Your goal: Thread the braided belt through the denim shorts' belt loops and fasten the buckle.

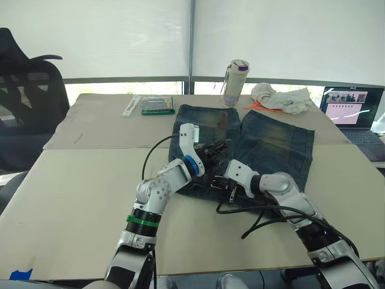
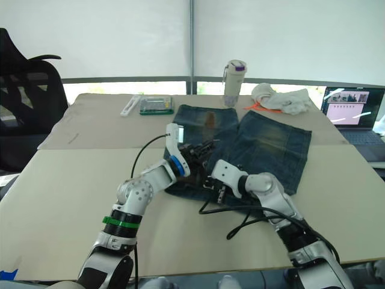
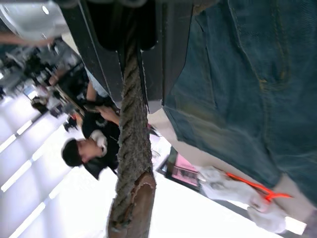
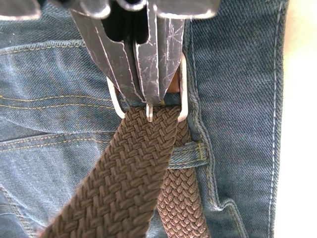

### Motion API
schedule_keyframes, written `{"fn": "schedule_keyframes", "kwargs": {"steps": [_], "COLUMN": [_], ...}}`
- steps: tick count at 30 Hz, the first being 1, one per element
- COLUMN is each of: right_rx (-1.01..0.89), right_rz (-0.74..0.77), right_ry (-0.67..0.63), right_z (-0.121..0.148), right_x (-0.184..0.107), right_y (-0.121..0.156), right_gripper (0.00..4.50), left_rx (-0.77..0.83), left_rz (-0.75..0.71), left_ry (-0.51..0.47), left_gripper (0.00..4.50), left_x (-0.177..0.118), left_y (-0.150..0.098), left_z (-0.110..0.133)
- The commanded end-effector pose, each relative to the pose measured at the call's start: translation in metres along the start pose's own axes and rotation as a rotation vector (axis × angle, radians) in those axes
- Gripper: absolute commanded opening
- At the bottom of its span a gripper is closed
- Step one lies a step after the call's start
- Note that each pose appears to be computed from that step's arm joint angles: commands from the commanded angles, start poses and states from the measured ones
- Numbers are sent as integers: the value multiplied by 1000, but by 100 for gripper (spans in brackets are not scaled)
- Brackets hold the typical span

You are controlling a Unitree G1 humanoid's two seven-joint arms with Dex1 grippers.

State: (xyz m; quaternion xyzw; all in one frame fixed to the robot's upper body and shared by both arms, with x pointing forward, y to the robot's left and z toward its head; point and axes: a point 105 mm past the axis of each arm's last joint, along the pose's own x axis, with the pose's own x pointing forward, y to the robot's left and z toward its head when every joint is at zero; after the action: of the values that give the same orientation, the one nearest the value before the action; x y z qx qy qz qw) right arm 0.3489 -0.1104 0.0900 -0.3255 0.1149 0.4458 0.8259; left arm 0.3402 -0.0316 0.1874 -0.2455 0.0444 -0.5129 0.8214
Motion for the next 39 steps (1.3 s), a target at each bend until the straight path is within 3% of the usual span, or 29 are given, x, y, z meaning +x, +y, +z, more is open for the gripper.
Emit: {"fn": "schedule_keyframes", "kwargs": {"steps": [1, 9, 13, 20, 25, 33, 39], "right_rx": [99, 115, 119, 123, 128, 136, 142], "right_rz": [35, 19, 9, 3, -2, -15, -23], "right_ry": [175, 174, 170, 169, 169, 166, 166], "right_z": [-47, -47, -46, -44, -45, -46, -46], "right_x": [4, 3, 3, 2, 1, 0, -2], "right_y": [22, 25, 24, 24, 25, 24, 23], "right_gripper": [1, 1, 1, 1, 1, 1, 1], "left_rx": [47, 34, 45, -11, -101, -106, -100], "left_rz": [-214, -460, -450, -124, 61, 158, 174], "left_ry": [13, 144, 159, 10, -103, -122, -117], "left_gripper": [0, 0, 0, 0, 0, 0, 0], "left_x": [10, -4, -5, 6, -5, -16, -18], "left_y": [-42, -75, -71, -12, 33, 59, 64], "left_z": [2, -22, -27, -4, 19, 25, 24]}}
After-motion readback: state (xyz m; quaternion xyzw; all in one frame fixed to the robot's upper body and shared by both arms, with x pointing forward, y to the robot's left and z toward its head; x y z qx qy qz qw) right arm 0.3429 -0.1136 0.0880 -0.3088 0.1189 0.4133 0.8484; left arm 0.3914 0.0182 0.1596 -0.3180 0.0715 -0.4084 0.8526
